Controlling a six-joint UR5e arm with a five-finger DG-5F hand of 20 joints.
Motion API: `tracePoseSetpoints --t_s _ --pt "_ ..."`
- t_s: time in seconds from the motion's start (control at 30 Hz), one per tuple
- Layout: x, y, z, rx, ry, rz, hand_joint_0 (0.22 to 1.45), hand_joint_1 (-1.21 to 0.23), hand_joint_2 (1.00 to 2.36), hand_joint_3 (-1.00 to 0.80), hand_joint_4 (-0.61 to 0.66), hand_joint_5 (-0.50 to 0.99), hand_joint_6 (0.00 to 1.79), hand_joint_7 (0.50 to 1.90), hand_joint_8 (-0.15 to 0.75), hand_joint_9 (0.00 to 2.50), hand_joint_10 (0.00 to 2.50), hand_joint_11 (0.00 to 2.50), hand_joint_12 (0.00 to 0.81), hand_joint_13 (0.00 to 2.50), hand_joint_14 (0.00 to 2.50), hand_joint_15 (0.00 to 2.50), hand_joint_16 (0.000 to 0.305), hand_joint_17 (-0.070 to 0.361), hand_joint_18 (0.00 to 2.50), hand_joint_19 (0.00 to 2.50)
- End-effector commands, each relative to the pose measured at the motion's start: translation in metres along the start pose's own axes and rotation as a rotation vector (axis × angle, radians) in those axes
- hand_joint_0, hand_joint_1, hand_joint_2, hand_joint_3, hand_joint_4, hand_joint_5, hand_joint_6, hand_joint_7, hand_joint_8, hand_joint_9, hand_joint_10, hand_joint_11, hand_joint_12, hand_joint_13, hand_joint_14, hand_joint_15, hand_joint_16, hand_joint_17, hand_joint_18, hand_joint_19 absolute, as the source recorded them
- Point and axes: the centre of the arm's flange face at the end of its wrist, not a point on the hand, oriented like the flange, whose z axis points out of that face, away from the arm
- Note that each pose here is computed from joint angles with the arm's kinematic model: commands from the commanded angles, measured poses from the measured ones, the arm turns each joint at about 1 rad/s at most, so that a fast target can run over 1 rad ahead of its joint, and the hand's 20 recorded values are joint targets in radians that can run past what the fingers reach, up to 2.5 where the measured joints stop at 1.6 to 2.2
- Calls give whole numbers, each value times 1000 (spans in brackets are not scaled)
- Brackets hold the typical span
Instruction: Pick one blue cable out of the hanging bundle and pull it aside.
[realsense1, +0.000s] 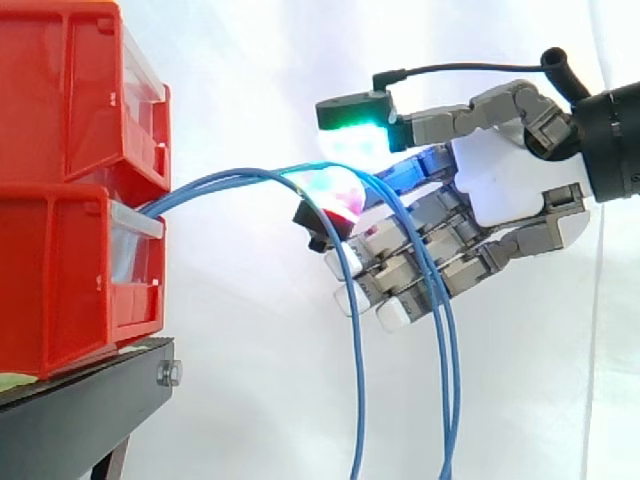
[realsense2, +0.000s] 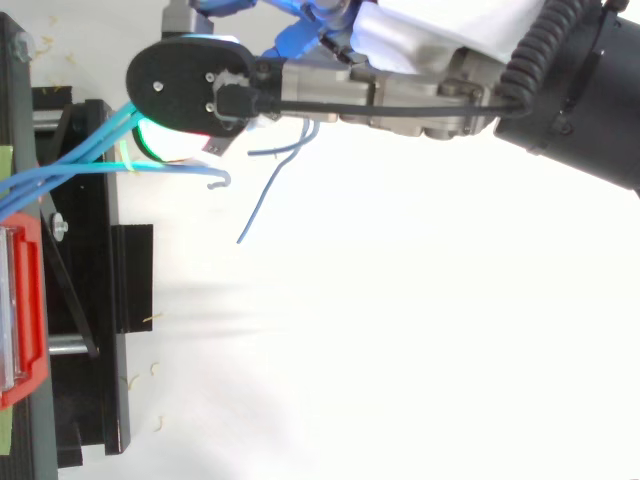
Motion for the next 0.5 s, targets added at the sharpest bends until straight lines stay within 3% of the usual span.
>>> tracePoseSetpoints --t_s 0.0,0.07,0.13,0.17,0.2,0.23,0.47 --pt "0 1 0 -1 0 1 501 -443 1594 -57 122 -94 665 1268 352 939 12 429 488 732 18 465 74 166 614 528" --pt "0 0 0 0 0 0 506 -576 1615 -7 162 -107 690 1247 357 929 12 450 491 734 18 462 74 165 622 523" --pt "0 1 0 -1 0 1 527 -709 1543 53 173 -168 798 1194 352 895 13 491 487 726 18 465 73 164 624 519" --pt "0 1 0 -1 0 1 581 -789 1363 113 158 -198 849 1304 335 860 16 525 473 714 19 479 70 158 607 526" --pt "0 0 0 0 0 0 615 -817 1264 133 155 -208 867 1324 322 844 17 556 457 702 18 491 68 154 595 525" --pt "0 1 0 -1 0 1 686 -850 1030 167 140 -222 885 1316 297 797 16 573 439 681 20 494 65 146 568 530" --pt "0 0 0 0 0 0 687 -904 1020 -163 129 -249 884 1326 257 612 19 551 405 597 20 479 59 133 517 500"
